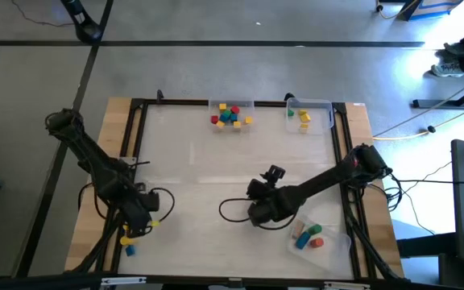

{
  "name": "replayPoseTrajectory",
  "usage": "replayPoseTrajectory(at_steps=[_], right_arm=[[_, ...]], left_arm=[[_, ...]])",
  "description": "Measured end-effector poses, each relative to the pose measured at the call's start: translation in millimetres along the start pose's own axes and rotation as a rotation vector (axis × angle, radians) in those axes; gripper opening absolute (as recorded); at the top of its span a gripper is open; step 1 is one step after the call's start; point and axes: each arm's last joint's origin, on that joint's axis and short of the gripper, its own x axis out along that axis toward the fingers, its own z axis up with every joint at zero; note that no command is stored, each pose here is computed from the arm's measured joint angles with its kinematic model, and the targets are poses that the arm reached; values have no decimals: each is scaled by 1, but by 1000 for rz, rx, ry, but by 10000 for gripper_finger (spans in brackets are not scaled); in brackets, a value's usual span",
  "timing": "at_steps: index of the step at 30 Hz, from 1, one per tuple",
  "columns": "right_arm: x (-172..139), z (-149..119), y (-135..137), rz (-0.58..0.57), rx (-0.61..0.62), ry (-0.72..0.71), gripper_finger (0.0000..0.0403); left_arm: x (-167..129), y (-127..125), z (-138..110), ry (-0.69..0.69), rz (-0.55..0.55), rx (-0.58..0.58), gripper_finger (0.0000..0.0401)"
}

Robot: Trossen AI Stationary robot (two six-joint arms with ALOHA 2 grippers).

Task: Sort blocks by size
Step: Put the cylinder yellow block into the bottom right transparent bin

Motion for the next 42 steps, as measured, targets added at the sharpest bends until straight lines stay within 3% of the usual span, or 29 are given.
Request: replayPoseTrajectory(at_steps=[7,17,34,42], right_arm=[[-1,1,2,9,-11,-20,239],[-1,2,2,9,-9,-23,239],[-1,2,2,2,-29,-30,239],[-1,2,2,2,-30,-31,239]], left_arm=[[15,-4,-21,181,48,-87,227],[17,-13,-38,189,37,-78,227],[45,-4,-56,235,43,-51,227],[57,1,-63,291,18,-102,225]])
